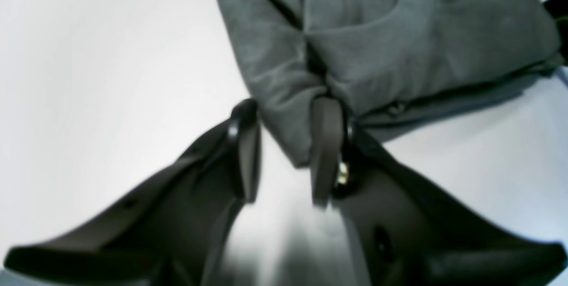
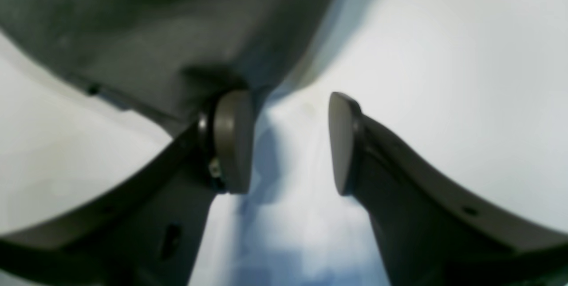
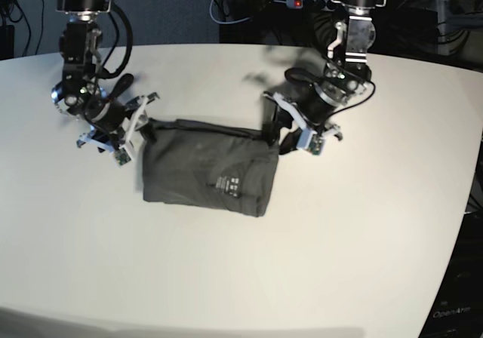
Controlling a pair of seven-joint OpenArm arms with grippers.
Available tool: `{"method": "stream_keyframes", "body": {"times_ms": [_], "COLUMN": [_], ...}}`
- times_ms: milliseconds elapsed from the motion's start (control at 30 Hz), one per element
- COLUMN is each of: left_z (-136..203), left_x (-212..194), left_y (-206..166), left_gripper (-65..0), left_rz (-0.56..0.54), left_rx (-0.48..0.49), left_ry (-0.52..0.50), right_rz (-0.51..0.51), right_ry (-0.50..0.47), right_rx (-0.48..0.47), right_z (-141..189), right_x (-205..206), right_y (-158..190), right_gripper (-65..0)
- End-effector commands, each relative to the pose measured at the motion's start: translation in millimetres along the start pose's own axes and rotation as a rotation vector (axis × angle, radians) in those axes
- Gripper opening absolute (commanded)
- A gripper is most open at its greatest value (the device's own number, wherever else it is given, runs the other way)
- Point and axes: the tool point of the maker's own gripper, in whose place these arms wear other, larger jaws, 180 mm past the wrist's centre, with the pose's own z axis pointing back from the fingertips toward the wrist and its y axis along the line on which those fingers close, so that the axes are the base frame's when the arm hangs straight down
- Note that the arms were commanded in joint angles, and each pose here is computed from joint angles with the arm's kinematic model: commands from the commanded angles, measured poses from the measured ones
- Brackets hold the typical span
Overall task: Fold the T-shirt properly
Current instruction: 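Push the shirt's side with the left gripper, rotating the bundle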
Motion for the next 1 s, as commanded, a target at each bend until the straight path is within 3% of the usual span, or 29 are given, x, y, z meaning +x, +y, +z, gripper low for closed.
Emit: {"method": "stream_keyframes", "body": {"times_ms": [0,433,733,967], "left_z": [-6,-38,-83,-107], "left_x": [4,65,76,104], "left_y": [2,44,53,39], "left_gripper": [-45.5,-45.5,-45.5,-45.5], "left_rz": [-0.025,-0.142,-0.146,-0.116], "left_rx": [0.005,0.107,0.090,0.048], "left_ry": [0.011,-0.018,0.051,-0.034], "right_rz": [0.036,-0.035,-0.049,-0.004], "right_ry": [0.129,0.138,0.199,0.172], "right_rx": [0.028,0.106,0.123,0.108], "right_z": [0,-6,-3,7], "right_x": [-29,-39,-55,-42], "right_y": [10,57,67,69], "right_gripper": [-37.9,-37.9,-37.9,-37.9]}}
